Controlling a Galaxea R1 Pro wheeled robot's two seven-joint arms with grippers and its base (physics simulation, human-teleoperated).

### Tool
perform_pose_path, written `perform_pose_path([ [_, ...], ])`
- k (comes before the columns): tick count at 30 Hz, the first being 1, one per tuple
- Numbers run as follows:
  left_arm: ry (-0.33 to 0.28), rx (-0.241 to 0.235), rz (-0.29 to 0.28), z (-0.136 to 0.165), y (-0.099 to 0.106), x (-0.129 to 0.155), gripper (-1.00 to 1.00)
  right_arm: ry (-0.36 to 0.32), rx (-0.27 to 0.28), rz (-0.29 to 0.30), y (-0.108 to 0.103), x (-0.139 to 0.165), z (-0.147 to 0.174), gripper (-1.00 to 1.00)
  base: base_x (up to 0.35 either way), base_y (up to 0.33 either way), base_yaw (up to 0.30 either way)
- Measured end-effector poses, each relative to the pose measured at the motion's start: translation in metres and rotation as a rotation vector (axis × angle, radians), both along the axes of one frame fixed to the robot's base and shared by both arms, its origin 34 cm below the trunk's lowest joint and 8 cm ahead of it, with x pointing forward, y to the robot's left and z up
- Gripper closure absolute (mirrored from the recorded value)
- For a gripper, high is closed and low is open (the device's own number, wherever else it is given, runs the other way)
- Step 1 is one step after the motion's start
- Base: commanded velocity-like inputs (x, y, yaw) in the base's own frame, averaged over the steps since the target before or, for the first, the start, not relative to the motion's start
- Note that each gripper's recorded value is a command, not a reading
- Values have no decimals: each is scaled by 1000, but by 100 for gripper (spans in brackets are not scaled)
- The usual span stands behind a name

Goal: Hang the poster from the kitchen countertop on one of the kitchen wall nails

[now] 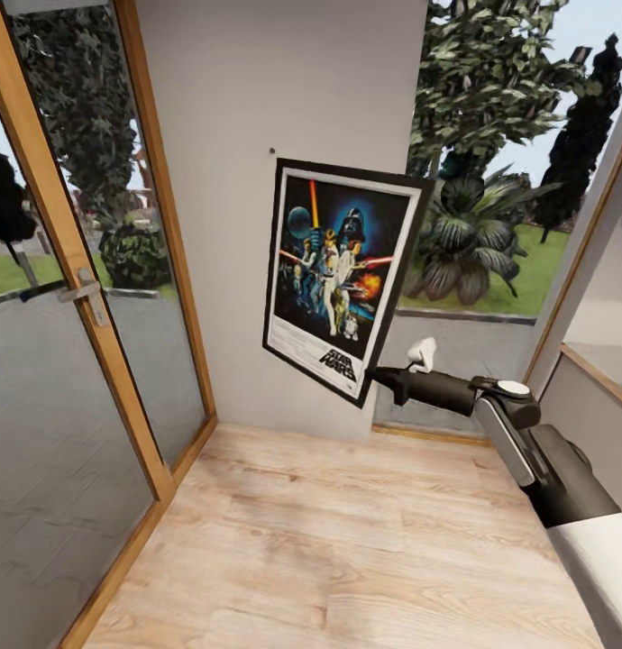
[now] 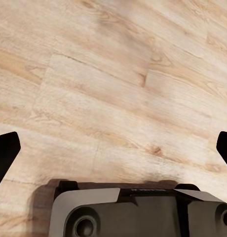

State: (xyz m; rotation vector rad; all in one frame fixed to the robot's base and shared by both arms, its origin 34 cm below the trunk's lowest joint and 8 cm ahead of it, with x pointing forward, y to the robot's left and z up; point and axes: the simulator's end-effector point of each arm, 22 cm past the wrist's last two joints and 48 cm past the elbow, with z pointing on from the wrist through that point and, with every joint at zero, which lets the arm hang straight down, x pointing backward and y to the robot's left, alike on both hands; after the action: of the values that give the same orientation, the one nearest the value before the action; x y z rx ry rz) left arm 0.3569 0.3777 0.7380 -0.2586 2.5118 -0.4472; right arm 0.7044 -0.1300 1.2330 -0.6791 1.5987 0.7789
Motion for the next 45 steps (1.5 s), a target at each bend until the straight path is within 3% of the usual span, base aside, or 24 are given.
perform_pose_path([
  [7,0,0,0,0,0,0,-100,18,-34,101,8,-5,35,100,0,0,0],
  [12,0,0,0,0,0,0,-100,21,-75,132,14,0,78,100,0,0,0],
  [17,0,0,0,0,0,0,-100,14,-70,131,18,15,120,100,0,0,0],
  [21,-1,1,0,0,0,0,-100,45,-89,142,27,21,113,100,0,0,0],
  [32,-2,1,1,0,0,0,-100,24,-91,180,49,17,125,100,0,0,0],
  [34,-4,-2,0,1,0,1,-100,26,-117,201,59,12,118,100,0,0,0],
  [45,-5,-2,0,1,0,1,-100,25,-133,214,65,9,115,100,0,0,0],
])
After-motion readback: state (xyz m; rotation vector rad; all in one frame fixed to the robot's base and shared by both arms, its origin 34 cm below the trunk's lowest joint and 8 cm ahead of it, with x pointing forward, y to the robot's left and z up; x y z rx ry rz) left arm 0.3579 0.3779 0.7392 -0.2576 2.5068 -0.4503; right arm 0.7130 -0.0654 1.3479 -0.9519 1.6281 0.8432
